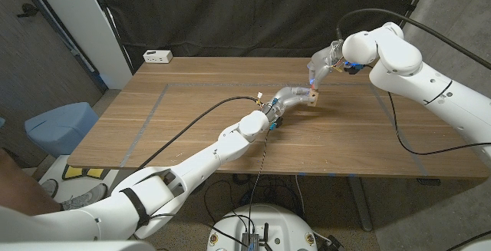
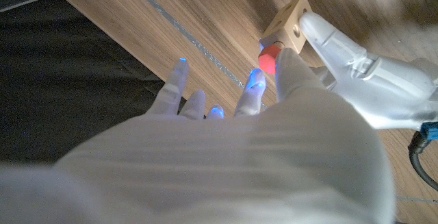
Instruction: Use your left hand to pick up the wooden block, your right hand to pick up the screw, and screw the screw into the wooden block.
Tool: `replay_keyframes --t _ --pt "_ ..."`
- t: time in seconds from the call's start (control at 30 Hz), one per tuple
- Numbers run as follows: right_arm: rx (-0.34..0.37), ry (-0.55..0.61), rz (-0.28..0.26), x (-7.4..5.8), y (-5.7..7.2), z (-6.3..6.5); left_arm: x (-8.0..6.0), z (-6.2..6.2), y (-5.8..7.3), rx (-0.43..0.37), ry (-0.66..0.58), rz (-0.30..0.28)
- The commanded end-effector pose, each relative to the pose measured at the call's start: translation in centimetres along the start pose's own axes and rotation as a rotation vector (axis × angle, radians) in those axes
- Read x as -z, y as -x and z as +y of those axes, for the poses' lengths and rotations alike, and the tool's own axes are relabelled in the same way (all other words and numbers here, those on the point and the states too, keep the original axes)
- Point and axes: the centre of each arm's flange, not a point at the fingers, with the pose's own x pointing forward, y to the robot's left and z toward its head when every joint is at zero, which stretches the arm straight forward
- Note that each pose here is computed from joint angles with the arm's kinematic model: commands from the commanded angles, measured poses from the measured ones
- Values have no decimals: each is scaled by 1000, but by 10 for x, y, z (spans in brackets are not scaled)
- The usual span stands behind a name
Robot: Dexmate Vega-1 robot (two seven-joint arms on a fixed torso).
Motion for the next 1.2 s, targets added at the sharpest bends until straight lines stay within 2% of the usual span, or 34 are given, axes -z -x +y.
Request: replay_keyframes --t 0.03,0.7,1.2 --pt "-7 -6 -3 1 0 3 -2 -2 0 0 -9 -2" --pt "-27 -5 -8 2 7 3 -4 -5 3 -4 -14 -6" --pt "-69 -7 -14 6 11 2 -5 -6 2 -3 -16 -7"
